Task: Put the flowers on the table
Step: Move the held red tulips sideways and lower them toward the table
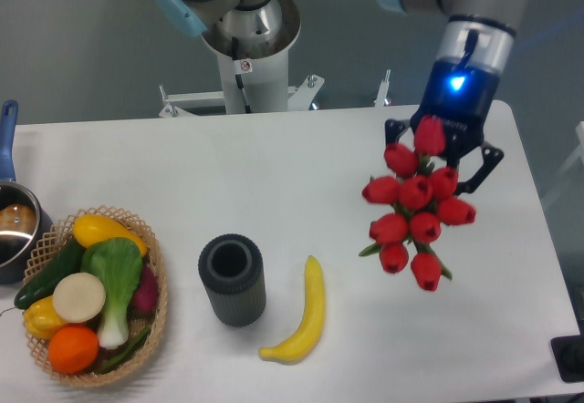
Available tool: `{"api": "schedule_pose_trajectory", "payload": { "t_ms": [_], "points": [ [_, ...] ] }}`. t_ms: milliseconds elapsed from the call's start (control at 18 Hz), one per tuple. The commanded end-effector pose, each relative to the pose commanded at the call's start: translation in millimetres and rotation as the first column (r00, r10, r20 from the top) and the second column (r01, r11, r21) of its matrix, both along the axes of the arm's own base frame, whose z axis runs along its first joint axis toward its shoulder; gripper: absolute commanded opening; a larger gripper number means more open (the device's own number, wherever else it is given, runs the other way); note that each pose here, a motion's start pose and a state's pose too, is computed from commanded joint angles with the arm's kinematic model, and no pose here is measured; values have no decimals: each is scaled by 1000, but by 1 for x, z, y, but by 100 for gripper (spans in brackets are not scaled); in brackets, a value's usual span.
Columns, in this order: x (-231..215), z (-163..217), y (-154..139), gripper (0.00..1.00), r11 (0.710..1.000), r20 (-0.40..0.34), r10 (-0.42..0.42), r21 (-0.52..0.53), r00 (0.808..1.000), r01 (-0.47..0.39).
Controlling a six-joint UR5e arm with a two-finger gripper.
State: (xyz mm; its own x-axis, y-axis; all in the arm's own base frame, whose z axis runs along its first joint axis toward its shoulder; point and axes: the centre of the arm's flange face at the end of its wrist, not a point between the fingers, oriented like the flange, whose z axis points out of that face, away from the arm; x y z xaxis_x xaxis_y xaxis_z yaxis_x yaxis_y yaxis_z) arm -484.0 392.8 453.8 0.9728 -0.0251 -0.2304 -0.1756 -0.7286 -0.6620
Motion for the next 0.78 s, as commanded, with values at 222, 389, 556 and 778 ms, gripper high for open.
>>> {"api": "schedule_pose_trajectory", "payload": {
  "t_ms": [222, 389, 556, 778],
  "points": [
    [10, 3, -3, 48, 985, -84, 61, -153, 995, -74],
    [12, 1, -16, 48, 955, -133, 112, -258, 985, -144],
    [13, -16, -29, 48, 910, -158, 148, -365, 976, -197],
    [11, -40, -36, 48, 870, -130, 172, -444, 977, -212]
  ]
}}
